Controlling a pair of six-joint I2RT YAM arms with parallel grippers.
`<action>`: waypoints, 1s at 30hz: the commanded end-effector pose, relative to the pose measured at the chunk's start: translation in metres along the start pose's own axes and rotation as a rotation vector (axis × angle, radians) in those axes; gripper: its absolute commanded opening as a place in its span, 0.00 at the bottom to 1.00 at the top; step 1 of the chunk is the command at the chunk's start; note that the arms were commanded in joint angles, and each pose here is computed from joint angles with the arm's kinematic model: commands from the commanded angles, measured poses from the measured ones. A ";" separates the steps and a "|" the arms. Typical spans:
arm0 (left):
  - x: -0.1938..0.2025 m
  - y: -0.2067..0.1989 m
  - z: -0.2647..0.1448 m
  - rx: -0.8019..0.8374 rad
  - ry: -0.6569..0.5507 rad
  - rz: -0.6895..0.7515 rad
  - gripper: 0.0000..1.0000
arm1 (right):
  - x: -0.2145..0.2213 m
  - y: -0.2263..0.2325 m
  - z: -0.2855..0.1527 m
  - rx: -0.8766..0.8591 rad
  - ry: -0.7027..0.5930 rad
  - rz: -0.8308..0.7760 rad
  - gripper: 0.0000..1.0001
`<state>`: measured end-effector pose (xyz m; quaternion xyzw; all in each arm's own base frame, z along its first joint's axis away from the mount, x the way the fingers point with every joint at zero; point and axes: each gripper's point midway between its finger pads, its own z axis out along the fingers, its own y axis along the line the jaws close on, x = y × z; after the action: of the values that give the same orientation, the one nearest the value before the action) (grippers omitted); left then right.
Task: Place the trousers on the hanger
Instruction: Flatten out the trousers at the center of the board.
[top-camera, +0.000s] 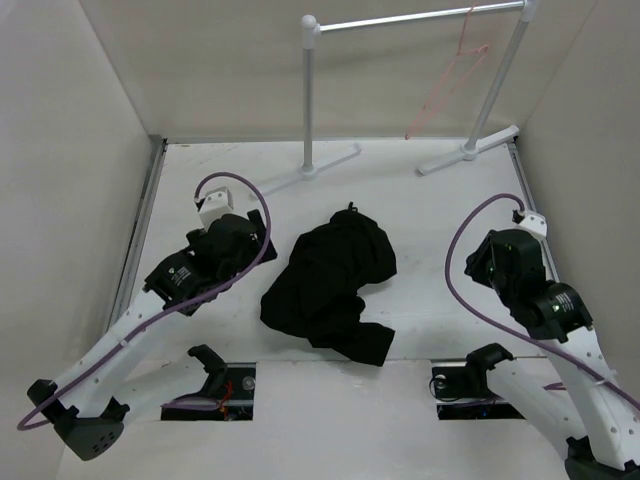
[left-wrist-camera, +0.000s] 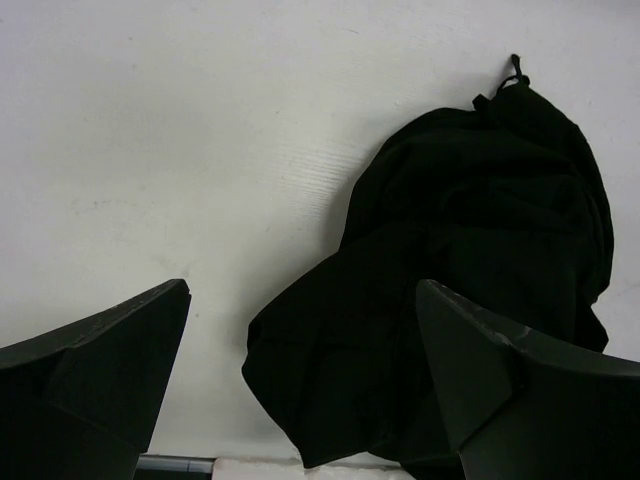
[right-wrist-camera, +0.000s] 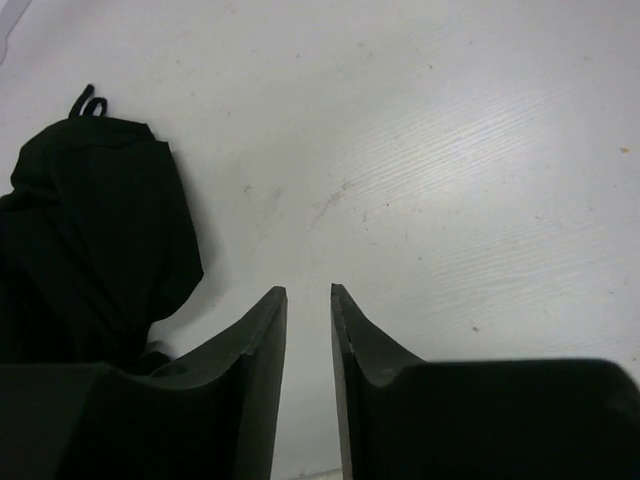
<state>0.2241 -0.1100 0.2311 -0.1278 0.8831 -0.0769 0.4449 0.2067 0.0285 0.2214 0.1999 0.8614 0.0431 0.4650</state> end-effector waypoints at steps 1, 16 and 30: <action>-0.023 0.004 -0.010 0.016 -0.063 -0.092 1.00 | -0.015 0.010 -0.003 -0.029 -0.028 0.017 0.37; -0.009 -0.022 0.001 0.184 -0.044 -0.144 0.13 | 0.018 0.044 0.005 -0.247 0.086 0.094 0.12; 0.142 -0.010 0.008 0.260 0.263 -0.127 0.75 | 0.083 0.138 0.103 -0.443 0.289 0.184 0.66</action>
<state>0.1556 -0.1495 0.1322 -0.0915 0.9069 -0.2111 0.3531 0.2559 0.1413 0.1240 0.1602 0.9018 0.2297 0.3292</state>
